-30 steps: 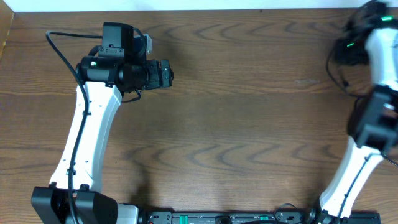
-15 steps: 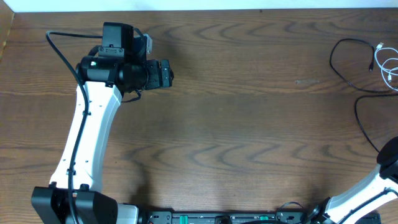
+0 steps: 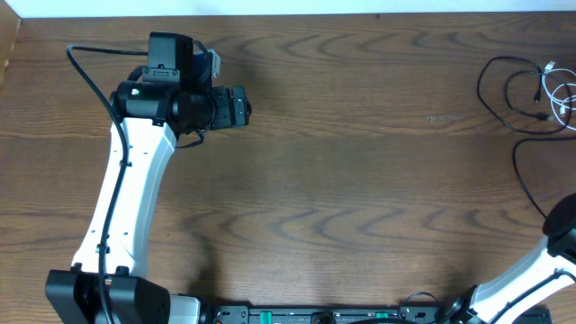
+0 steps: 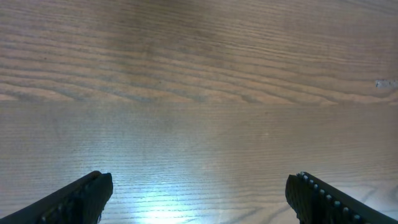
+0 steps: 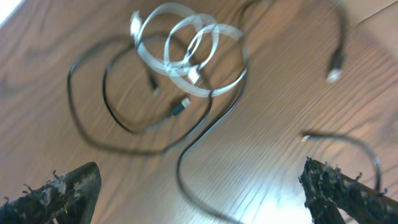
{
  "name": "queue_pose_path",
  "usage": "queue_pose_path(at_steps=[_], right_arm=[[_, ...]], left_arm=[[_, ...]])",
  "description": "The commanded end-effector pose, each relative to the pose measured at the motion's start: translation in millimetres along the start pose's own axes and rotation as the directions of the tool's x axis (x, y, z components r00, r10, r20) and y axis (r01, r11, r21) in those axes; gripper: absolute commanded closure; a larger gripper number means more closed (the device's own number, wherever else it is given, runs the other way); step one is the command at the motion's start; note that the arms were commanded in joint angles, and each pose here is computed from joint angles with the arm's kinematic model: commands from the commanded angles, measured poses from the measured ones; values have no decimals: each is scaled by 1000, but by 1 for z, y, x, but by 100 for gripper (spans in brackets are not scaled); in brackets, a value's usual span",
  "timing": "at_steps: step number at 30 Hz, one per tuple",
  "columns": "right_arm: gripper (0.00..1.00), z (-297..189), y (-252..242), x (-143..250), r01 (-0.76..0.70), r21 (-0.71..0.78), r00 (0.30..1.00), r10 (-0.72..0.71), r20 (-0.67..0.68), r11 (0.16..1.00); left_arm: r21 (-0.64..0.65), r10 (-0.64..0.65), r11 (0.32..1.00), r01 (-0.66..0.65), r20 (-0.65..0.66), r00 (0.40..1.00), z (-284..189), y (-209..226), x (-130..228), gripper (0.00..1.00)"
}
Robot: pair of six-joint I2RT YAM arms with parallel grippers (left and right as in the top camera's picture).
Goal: Untangle cables
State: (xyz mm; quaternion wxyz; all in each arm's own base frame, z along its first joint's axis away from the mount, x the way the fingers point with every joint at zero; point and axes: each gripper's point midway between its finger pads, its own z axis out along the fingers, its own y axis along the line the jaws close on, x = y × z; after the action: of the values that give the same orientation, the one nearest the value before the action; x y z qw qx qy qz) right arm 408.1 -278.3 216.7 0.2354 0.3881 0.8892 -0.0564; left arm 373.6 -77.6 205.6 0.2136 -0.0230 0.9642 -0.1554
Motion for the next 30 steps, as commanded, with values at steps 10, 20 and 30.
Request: queue_pose_path(at_steps=[10, 20, 30], right_arm=[[1, -59, 132, 75, 347, -423, 914, -402, -46, 837], [1, -224, 140, 118, 533, -493, 842, -487, 231, 688], [1, -353, 87, 173, 613, -443, 778, -401, 484, 654]], left_arm=[[-10, -5, 1000, 5, -11, 1000, 4, 3, 1, 6], [-10, -5, 1000, 5, -11, 1000, 4, 3, 1, 5], [-10, -5, 1000, 5, -11, 1000, 4, 3, 1, 5]])
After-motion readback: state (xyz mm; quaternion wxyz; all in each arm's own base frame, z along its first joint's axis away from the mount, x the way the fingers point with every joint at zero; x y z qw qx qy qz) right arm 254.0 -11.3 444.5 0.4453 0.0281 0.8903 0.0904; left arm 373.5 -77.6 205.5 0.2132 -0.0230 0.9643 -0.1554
